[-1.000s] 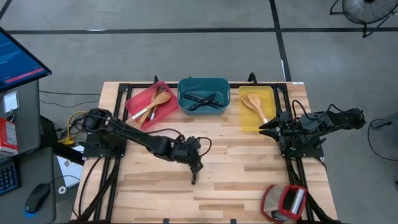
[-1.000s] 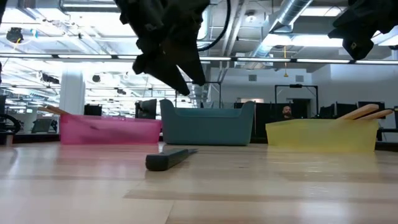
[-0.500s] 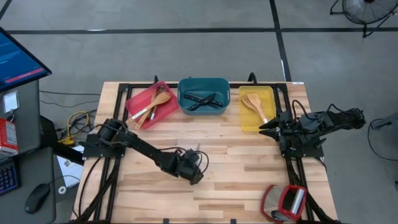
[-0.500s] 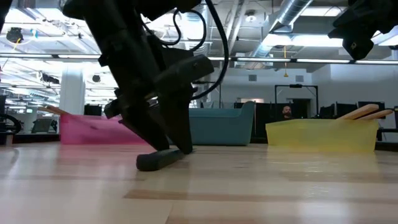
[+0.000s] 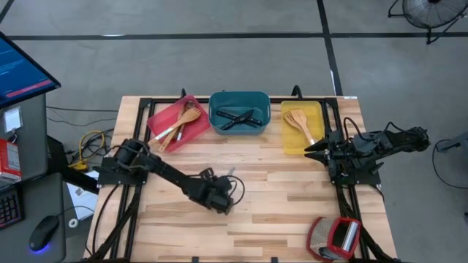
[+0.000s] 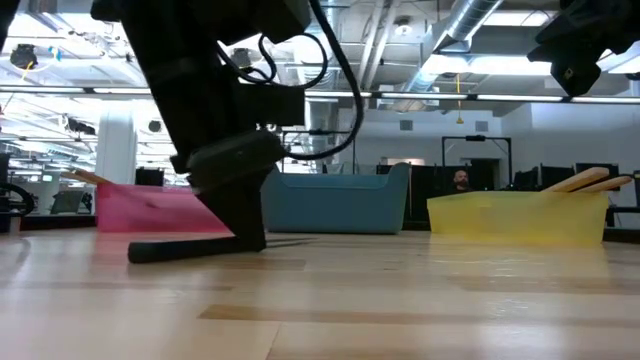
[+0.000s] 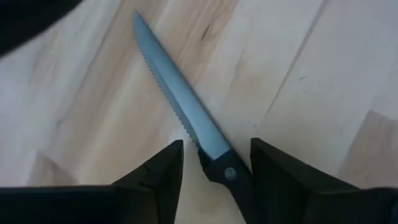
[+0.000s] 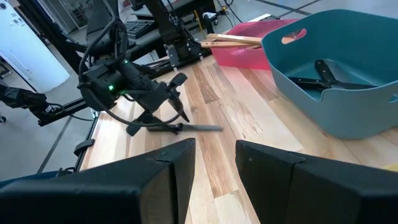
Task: Pick & Place Kitchen Items
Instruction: Put the knife into the blue bin
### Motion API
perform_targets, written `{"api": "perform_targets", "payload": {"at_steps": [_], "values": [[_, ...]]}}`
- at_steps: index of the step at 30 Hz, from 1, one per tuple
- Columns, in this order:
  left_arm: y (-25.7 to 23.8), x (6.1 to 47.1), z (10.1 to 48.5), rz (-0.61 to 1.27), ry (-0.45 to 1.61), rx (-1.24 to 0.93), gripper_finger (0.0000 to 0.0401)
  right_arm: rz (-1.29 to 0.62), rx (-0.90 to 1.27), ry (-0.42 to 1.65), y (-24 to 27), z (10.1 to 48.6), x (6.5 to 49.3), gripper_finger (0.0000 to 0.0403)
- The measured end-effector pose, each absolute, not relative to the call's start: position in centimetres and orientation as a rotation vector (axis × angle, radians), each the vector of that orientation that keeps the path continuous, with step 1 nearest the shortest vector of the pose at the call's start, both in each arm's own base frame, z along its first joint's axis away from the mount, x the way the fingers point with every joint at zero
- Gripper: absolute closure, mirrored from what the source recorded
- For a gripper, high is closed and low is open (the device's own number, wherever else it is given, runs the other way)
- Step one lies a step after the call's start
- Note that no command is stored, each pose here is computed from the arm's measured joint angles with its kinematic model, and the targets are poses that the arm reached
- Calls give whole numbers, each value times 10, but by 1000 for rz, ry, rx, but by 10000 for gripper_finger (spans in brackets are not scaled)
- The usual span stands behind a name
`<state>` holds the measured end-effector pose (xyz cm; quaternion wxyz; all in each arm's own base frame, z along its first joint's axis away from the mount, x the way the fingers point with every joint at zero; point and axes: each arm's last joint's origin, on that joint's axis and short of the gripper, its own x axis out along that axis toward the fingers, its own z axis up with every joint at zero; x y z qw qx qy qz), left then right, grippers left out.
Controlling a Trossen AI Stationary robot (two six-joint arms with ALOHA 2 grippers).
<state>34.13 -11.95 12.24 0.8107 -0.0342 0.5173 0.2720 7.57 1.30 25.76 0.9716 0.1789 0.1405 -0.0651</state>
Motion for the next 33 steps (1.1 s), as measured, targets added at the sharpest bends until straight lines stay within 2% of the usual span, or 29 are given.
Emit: {"api": "perform_targets", "payload": {"at_steps": [3,9,19,27,33], "values": [[-115,342,122,542,1135,0,237,-132,361,284,13,258,76,277],[-107,337,141,556,1126,-1,245,-132,361,283,13,258,76,277],[-120,309,203,617,957,-250,252,-140,356,312,13,255,75,277],[-143,266,174,784,897,-566,252,-142,354,322,13,254,74,277],[-154,258,160,788,806,-722,252,-143,353,325,13,254,74,277]]}}
